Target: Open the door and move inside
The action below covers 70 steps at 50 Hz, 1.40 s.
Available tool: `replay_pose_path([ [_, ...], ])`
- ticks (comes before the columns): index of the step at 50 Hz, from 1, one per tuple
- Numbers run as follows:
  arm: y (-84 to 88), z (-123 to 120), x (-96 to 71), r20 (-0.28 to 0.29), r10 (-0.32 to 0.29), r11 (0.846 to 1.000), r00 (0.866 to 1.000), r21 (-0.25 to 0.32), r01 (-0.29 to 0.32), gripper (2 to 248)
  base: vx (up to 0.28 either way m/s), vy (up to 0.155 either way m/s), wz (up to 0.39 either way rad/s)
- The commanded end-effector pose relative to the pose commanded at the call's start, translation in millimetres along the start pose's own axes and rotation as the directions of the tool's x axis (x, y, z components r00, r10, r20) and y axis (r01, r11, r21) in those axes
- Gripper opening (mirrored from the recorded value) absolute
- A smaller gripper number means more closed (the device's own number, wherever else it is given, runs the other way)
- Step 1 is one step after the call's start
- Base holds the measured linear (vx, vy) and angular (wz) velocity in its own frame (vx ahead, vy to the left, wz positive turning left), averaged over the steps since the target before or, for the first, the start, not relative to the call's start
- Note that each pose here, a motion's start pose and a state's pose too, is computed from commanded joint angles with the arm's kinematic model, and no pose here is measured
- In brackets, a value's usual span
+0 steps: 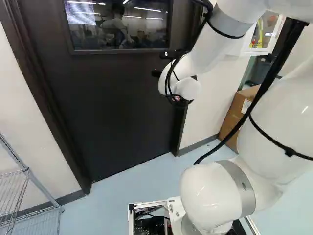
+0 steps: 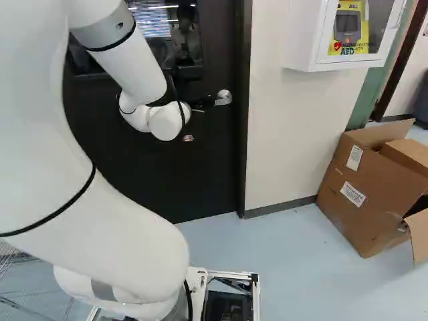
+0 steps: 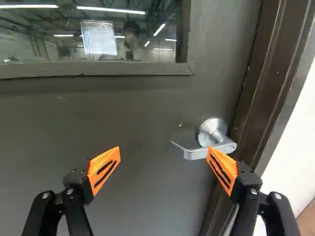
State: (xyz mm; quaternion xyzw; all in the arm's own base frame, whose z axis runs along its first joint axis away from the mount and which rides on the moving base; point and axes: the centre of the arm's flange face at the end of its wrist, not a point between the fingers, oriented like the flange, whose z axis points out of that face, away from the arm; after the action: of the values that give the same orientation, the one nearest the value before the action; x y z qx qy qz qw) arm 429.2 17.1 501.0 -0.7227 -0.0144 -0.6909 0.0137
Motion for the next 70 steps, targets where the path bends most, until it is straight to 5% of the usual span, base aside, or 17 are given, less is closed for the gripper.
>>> replay_pose_path([
  [44,-10.7,45.2,29.4,0.106,-0.003,1.0,0.994,0.022,0.001,247,0.0,0.0,0.0],
  [70,-11.0,57.9,8.2,0.158,-0.005,1.0,0.987,0.022,0.001,247,0.0,0.0,0.0],
])
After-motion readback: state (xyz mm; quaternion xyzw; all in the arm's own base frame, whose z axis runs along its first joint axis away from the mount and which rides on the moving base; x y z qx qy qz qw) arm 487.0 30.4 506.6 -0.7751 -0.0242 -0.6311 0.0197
